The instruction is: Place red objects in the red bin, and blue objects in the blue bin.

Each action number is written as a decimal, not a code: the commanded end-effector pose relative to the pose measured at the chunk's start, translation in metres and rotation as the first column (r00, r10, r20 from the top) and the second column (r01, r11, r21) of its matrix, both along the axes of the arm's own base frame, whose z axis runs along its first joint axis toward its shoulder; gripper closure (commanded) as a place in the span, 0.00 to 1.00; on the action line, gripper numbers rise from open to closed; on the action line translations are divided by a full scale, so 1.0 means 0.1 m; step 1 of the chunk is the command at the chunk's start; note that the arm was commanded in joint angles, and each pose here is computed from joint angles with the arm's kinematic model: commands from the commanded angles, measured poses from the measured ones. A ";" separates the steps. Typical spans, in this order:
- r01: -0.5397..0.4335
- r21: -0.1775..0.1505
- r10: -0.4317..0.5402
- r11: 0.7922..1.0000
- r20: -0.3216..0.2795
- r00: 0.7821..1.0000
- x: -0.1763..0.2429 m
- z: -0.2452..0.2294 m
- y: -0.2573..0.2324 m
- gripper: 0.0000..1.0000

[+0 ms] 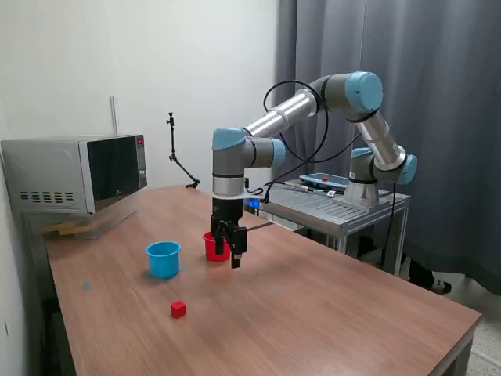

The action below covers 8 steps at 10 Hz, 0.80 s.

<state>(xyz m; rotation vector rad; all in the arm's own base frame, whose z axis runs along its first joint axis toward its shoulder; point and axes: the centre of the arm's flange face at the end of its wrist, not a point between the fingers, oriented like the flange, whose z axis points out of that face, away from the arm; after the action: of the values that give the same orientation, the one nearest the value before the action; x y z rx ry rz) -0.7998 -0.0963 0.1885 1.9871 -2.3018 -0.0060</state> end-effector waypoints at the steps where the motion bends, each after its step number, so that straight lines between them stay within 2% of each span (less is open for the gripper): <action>1: -0.146 0.014 0.146 0.989 -0.052 0.988 -0.28 0.23 0.07 0.00; 3: -0.243 0.014 0.244 0.970 -0.022 0.970 -0.43 0.22 0.08 0.00; 4: -0.247 0.007 0.247 0.969 0.001 0.969 -0.44 0.07 0.09 0.00; 8: -0.275 0.008 0.275 0.961 0.019 0.961 -0.65 -0.29 0.11 0.00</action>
<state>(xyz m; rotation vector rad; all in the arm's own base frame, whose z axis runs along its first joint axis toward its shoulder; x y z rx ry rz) -0.8568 -0.0857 0.1748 2.2876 -2.0256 0.0138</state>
